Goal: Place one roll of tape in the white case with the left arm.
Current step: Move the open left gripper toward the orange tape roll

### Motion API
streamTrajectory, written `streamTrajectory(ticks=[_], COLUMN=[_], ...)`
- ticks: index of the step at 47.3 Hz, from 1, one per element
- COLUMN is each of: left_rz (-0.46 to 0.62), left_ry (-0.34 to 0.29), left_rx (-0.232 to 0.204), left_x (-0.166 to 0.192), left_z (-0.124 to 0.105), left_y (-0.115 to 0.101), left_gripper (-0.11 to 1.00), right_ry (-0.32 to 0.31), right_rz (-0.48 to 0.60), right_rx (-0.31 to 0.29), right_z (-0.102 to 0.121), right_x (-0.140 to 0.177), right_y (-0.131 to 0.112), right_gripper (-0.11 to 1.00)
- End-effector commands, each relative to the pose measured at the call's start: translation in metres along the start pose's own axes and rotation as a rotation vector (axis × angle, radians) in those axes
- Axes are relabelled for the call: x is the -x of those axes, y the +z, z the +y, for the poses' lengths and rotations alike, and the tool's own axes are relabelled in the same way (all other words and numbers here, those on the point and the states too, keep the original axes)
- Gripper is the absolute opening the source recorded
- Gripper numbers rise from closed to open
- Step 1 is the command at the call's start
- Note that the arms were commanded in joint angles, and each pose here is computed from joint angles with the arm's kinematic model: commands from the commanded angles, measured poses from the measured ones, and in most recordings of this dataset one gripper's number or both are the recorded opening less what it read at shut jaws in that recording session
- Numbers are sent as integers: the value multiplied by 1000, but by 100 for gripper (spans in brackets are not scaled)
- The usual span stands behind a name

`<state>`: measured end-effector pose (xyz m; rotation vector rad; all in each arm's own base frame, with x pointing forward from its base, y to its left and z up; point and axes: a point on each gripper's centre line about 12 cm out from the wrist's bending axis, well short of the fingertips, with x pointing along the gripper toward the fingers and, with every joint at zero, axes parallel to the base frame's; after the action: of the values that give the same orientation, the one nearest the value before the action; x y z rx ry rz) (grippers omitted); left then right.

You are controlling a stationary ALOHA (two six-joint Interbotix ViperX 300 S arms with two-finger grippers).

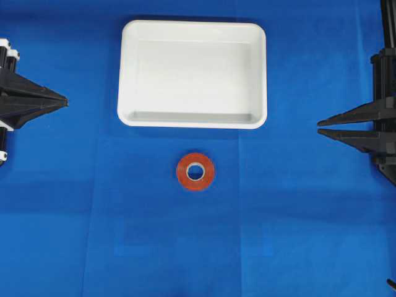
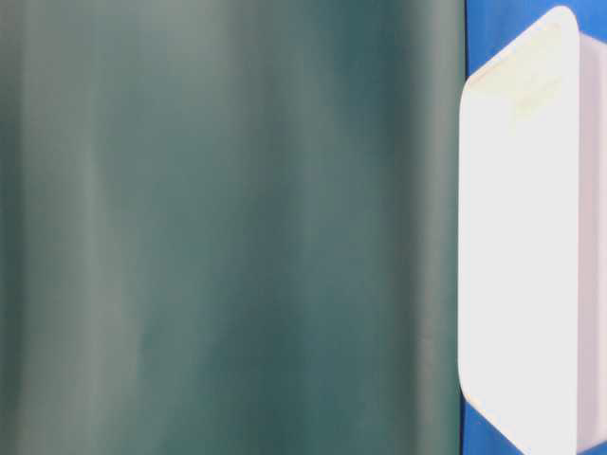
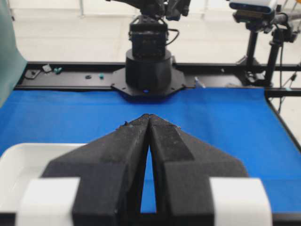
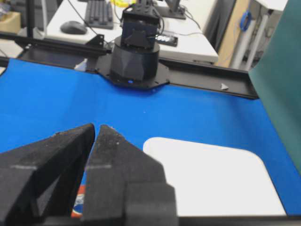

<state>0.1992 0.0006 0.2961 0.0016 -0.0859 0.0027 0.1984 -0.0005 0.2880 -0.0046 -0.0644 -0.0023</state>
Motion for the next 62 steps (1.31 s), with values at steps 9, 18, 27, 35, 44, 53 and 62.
streamTrajectory(ticks=[9,18,27,35,44,53,62], left_rz=[-10,13,77,167,326,535,717], left_ry=[-110,-137,-154,-171,-176,-149,-123], left_rx=[18,20,31,73,91,123,113], left_x=[-17,-42,-69,-101,-137,-165,-186], left_z=[-23,-32,-40,-52,-64,-71,-75], left_y=[6,0,-14,-29,-59,-88,-116], left_gripper=[0,0,1,28,84,91,91], right_ry=[-1,-3,-4,-4,-4,-6,-6], right_rz=[-6,5,11,18,35,54,68], right_rx=[17,19,17,17,18,15,17], right_z=[0,-1,-1,-1,-1,-2,-2], right_x=[-10,-12,-13,-14,-16,-17,-19], right_y=[13,10,9,6,2,-3,-6], right_gripper=[-10,-11,-11,-11,-11,-11,-11])
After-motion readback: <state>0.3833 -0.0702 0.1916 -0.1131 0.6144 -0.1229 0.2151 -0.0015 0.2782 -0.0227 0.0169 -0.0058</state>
